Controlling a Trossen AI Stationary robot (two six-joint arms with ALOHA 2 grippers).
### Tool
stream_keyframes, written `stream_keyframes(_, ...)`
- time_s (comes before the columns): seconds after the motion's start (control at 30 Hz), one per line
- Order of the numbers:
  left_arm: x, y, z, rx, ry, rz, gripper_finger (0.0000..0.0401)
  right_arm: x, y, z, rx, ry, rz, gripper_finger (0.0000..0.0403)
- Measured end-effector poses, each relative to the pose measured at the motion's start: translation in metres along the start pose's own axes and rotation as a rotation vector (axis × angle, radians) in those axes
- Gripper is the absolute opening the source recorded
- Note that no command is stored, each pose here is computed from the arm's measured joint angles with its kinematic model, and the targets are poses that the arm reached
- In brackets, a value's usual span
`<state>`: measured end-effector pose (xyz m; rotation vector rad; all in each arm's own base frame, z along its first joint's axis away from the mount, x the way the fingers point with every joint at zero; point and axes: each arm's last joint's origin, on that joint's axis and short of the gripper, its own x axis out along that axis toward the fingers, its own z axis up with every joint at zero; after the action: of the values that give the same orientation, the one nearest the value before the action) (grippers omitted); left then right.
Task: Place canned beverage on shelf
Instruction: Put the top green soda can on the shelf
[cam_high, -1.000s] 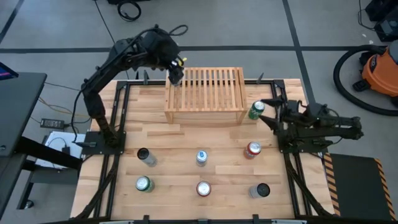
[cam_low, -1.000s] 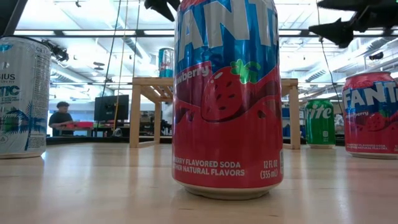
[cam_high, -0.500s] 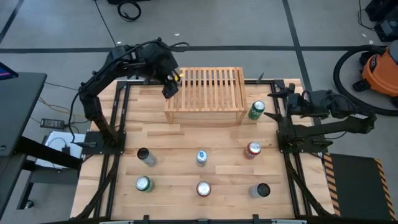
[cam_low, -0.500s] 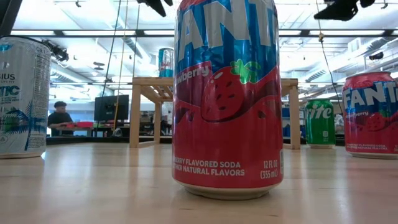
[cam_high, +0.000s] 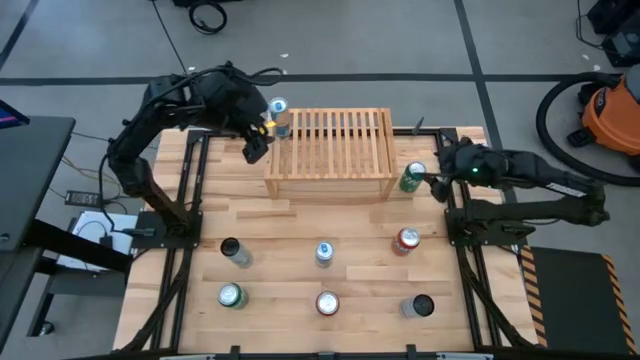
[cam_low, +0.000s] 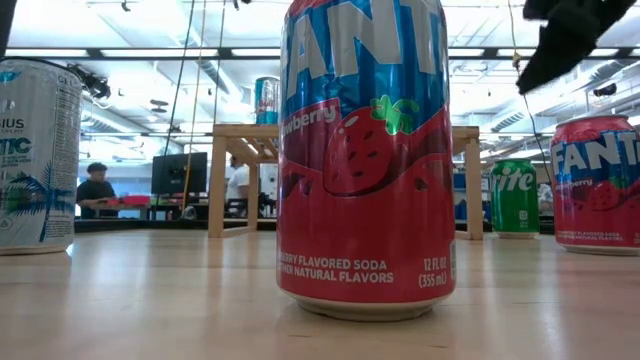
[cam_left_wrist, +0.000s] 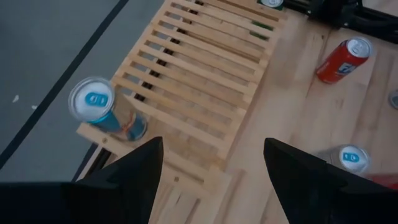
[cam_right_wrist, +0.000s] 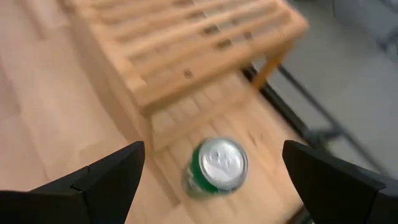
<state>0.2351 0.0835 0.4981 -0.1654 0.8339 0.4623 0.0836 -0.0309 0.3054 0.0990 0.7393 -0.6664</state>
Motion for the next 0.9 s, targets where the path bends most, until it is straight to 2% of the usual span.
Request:
stream_keyframes(0.23, -0.024, 0.004, -0.010, -0.012, -0.037, 0.005, 0.0279, 0.034, 0.000, -0.021, 0.314, 0.080, -0.096, 0.0391)
stream_keyframes(0.4, -0.031, 0.006, -0.013, -0.015, -0.055, 0.003, 0.0279, 0.057, 0.002, -0.031, 0.435, 0.056, -0.132, 0.0391)
stream_keyframes(0.57, -0.035, 0.006, -0.015, -0.039, -0.061, 0.003, 0.0279, 0.066, 0.000, -0.034, 0.477, 0.054, -0.179, 0.0391)
stream_keyframes(0.9, -0.034, 0.006, -0.015, -0.041, -0.061, 0.003, 0.0279, 0.085, 0.004, -0.031, 0.459, 0.134, -0.194, 0.0391)
